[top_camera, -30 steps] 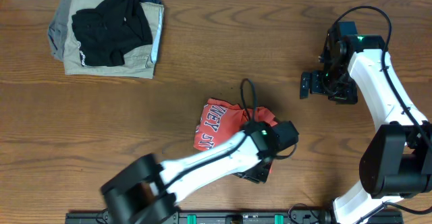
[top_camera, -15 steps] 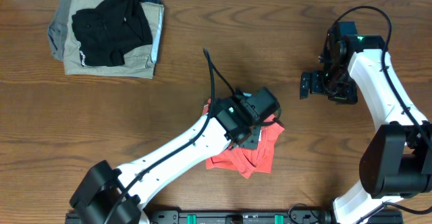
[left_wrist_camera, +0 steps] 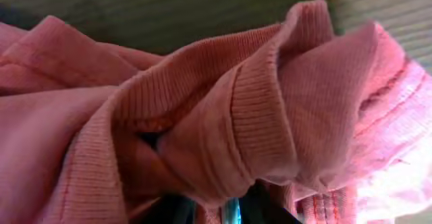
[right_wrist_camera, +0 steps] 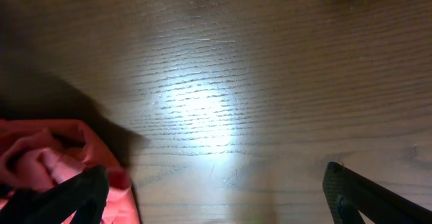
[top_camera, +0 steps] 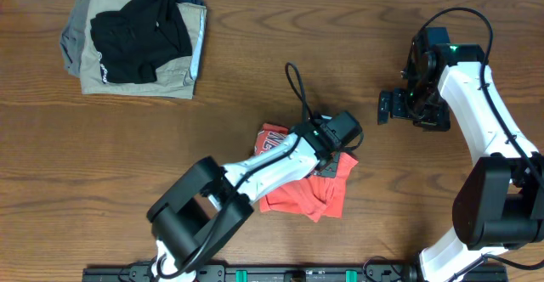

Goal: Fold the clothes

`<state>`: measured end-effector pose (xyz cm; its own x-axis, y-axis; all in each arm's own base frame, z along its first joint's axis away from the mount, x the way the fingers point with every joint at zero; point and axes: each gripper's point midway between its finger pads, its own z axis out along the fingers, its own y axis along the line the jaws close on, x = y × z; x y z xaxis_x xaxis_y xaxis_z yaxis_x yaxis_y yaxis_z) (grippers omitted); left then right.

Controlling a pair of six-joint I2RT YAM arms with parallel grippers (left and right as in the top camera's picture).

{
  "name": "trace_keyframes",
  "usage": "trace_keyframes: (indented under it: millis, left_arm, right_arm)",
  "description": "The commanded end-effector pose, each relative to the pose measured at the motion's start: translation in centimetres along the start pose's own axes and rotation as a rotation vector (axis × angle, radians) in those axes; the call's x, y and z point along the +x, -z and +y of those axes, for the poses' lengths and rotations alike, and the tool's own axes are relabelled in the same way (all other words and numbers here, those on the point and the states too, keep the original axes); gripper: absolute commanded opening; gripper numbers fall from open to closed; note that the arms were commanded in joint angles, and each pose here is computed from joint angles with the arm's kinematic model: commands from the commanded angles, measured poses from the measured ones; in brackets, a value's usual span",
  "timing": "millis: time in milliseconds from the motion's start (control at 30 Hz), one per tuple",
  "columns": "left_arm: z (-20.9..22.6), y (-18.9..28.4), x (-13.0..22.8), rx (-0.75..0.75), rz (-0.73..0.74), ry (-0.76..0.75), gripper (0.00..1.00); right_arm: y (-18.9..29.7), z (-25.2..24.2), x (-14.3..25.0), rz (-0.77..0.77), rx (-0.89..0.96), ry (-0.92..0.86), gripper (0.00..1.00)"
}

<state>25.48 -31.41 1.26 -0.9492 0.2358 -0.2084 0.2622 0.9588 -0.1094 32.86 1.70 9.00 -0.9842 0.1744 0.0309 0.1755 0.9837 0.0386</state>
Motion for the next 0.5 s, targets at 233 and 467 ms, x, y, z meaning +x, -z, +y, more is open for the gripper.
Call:
trace_keyframes:
  millis: [233,467]
  left_arm:
    - [-0.4,3.0,-0.1,0.026,-0.001,-0.007,0.24]
    - [0.6,10.1,0.0,0.061,-0.070,-0.001,0.45]
  right_arm:
    - [0.9,0.3,-0.3,-0.032,0.004,0.002,0.99]
    - [0.9,0.3,-0.3,-0.031,0.004,0.001,0.99]
